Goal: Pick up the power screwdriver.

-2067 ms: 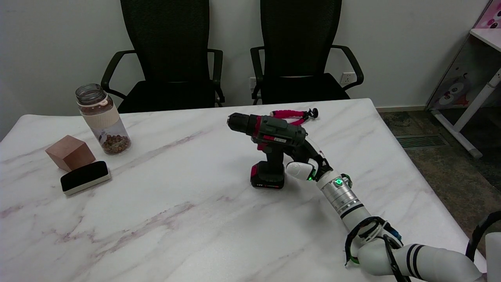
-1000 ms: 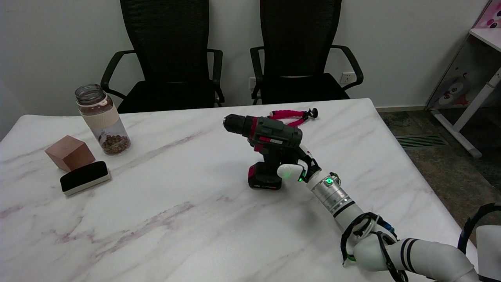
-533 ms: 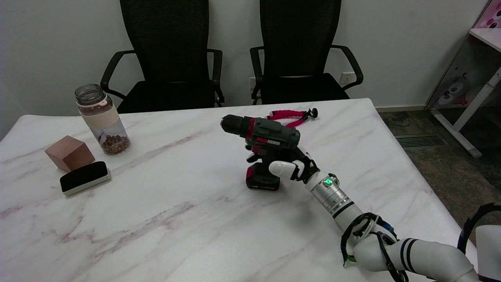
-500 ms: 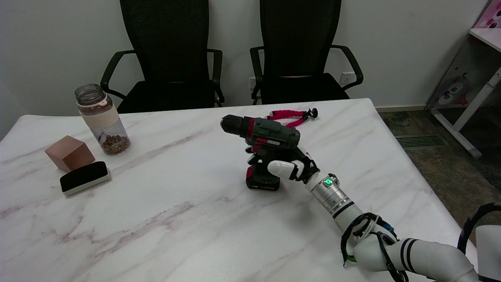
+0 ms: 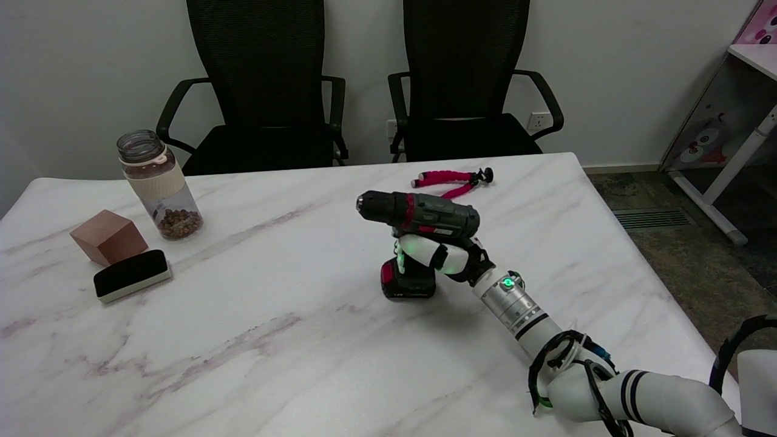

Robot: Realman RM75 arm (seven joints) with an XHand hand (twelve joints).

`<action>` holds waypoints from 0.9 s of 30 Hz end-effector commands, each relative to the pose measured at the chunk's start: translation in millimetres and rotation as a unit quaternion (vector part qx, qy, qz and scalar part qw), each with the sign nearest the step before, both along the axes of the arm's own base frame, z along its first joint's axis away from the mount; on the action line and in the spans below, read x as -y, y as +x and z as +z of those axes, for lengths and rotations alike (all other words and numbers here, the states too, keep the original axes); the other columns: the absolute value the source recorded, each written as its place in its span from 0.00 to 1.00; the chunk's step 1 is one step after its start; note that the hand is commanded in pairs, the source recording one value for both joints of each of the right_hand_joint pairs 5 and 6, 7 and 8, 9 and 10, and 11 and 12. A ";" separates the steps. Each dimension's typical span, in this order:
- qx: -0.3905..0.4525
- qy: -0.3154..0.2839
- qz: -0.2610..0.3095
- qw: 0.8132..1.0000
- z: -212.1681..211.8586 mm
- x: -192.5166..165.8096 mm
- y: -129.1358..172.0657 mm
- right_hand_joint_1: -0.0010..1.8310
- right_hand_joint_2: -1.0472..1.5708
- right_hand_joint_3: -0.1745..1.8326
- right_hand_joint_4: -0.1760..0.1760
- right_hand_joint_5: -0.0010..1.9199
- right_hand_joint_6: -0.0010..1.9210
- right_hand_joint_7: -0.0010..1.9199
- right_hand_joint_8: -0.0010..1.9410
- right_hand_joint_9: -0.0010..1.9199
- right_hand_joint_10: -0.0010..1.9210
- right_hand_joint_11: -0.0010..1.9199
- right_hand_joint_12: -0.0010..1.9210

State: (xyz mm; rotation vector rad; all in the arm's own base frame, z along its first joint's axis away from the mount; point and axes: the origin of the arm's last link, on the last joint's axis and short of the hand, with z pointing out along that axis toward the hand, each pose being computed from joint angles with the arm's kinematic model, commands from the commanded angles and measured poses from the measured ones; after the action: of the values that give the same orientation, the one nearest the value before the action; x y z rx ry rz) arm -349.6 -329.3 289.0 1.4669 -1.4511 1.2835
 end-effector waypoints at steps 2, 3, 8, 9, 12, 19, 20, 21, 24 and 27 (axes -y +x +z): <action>0.000 -0.002 -0.014 1.000 1.0 1.8 -3.3 0.48 0.58 0.54 0.39 0.72 0.72 0.72 0.72 0.87 0.87 0.71 0.71; 0.000 -0.001 -0.015 1.000 0.7 2.5 -3.2 0.48 0.58 0.55 0.41 0.73 0.73 0.73 0.73 0.87 0.87 0.71 0.71; 0.002 0.000 -0.013 1.000 -0.8 4.6 -0.8 0.47 0.59 0.55 0.49 0.82 0.82 0.82 0.81 0.90 0.90 0.74 0.74; 0.003 0.001 -0.011 1.000 -1.5 5.8 0.9 0.47 0.59 0.55 0.49 0.83 0.83 0.83 0.82 0.90 0.90 0.74 0.74; 0.006 0.005 -0.002 1.000 -4.5 9.3 6.5 0.47 0.59 0.55 0.51 0.87 0.86 0.87 0.86 0.92 0.92 0.76 0.76; 0.014 0.015 0.019 1.000 -13.4 16.0 21.3 0.46 0.63 0.50 1.00 1.00 1.00 1.00 0.99 0.99 0.99 0.84 0.84; 0.016 0.016 0.022 1.000 -14.4 16.8 23.6 0.46 0.64 0.50 1.00 1.00 1.00 1.00 0.99 0.99 0.99 0.85 0.85; 0.018 0.018 0.026 0.999 -15.4 18.1 26.5 0.46 0.65 0.49 1.00 1.00 1.00 1.00 0.99 1.00 1.00 0.86 0.86; 0.019 0.021 0.034 0.999 -17.3 22.3 33.2 0.47 0.67 0.47 1.00 1.00 1.00 1.00 0.99 1.00 1.00 0.88 0.88; 0.013 0.024 0.045 0.999 -21.2 27.8 41.4 0.47 0.68 0.45 1.00 1.00 1.00 1.00 0.99 1.00 1.00 0.88 0.88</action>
State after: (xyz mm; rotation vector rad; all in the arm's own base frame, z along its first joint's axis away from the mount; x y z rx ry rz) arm -339.7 -339.3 280.7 1.4812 -1.4723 1.2834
